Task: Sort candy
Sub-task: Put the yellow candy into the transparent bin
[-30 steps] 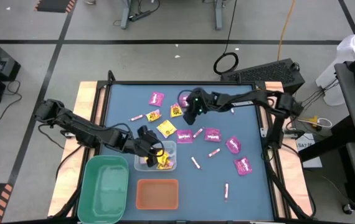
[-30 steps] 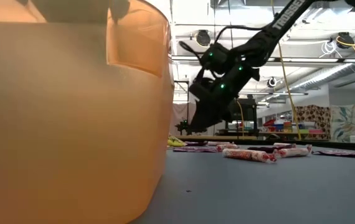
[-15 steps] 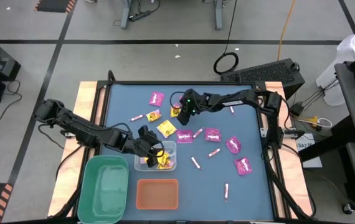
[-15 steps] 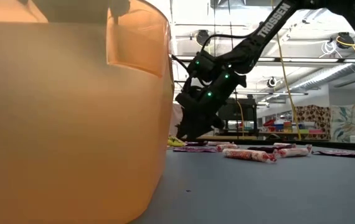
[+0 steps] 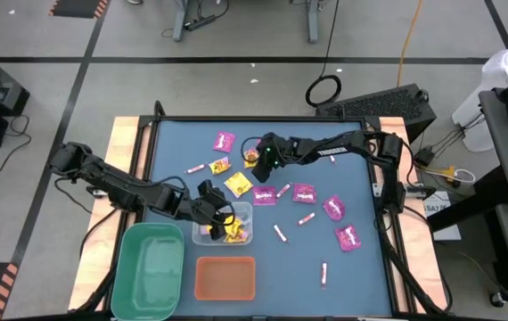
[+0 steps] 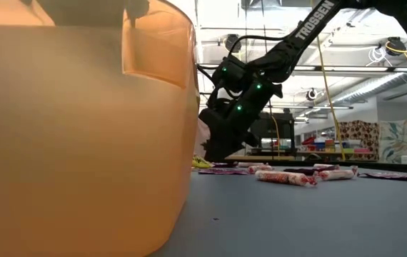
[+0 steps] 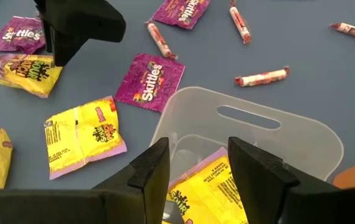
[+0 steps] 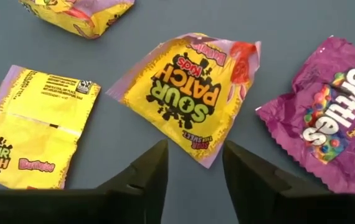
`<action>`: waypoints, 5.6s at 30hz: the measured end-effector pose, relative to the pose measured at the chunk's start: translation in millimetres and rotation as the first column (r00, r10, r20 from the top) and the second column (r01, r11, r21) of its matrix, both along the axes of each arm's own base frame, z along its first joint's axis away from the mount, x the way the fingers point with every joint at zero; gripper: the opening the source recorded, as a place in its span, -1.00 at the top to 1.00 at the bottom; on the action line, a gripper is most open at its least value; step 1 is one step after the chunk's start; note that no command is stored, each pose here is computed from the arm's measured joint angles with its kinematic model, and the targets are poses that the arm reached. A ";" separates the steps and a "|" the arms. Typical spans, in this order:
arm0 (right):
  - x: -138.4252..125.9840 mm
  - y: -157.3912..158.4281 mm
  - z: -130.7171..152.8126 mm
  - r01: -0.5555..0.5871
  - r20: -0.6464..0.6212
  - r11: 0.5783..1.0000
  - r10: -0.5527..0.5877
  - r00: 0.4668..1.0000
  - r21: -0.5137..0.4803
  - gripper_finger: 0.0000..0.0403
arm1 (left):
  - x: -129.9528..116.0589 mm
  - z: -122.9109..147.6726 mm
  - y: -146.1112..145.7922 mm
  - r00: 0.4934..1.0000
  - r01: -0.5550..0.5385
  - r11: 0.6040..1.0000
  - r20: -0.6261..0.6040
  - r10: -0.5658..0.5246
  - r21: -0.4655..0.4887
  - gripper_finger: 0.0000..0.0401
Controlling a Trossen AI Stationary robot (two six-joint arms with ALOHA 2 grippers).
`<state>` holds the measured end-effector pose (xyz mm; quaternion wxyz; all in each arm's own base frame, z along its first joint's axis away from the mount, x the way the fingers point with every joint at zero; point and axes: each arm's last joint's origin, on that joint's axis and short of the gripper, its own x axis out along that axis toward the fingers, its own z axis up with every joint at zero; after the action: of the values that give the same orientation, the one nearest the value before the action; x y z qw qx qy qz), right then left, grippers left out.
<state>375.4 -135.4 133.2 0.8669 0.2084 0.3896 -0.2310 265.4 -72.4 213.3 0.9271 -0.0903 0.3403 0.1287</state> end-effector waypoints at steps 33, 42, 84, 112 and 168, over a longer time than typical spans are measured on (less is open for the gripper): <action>2.0 20.6 -6.3 -0.159 -0.055 0.987 0.160 0.986 0.021 1.00 | 0.0 0.1 0.1 0.999 0.036 0.999 -0.010 -0.036 0.038 0.16; -17.6 63.4 17.2 -0.151 -0.240 0.983 0.171 0.955 0.102 1.00 | 0.0 0.1 -0.1 0.999 0.038 0.999 -0.010 -0.037 0.034 0.16; -17.9 57.3 12.1 -0.128 -0.265 0.988 0.146 0.953 0.085 0.20 | -0.1 0.0 0.0 0.999 0.037 0.999 -0.011 -0.037 0.035 0.16; -13.7 52.8 -0.2 -0.136 -0.285 0.990 0.142 0.948 0.041 0.48 | -0.1 0.0 -0.1 0.999 0.039 0.999 -0.011 -0.038 0.036 0.16; -72.1 282.8 110.6 0.154 0.260 0.836 -0.015 0.965 -0.527 1.00 | 53.7 26.8 -34.1 0.747 -0.046 0.989 0.662 -0.060 0.142 0.16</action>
<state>303.3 147.4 243.8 0.9205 -0.0014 0.1884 -0.3424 319.1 -106.5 240.1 0.9919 -0.0594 -0.0217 0.1098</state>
